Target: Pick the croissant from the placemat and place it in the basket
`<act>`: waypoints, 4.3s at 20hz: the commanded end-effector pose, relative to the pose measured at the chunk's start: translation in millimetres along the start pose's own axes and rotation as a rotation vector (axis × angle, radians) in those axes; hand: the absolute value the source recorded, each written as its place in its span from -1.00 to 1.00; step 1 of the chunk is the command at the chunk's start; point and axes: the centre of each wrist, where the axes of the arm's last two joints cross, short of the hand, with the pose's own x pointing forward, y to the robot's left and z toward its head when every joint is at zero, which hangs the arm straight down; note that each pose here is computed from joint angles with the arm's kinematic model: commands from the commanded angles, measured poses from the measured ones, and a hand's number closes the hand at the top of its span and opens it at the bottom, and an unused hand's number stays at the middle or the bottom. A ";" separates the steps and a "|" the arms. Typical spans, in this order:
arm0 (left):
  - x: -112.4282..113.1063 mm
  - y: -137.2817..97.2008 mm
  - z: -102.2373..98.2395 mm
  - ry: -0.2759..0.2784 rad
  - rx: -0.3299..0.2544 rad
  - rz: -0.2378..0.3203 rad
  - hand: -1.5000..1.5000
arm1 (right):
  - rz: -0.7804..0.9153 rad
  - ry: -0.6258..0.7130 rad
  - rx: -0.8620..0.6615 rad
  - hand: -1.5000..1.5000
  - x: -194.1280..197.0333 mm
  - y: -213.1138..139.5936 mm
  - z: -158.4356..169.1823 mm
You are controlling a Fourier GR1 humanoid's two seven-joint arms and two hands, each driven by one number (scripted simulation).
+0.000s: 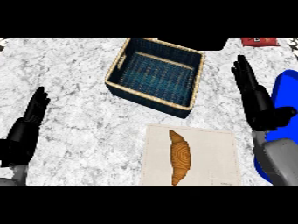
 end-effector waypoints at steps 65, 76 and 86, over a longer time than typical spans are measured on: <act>28.5 8.2 -59.9 0.248 -0.046 0.088 0.00 | 0.959 0.048 0.777 -1.00 130.9 108.8 49.9; 8.2 32.0 -36.6 0.222 -0.057 0.078 0.00 | 0.942 0.133 0.785 -1.00 50.3 129.8 45.9; 11.3 32.0 -57.0 0.229 -0.041 0.095 0.00 | 1.014 0.178 0.813 -1.00 22.1 119.2 58.9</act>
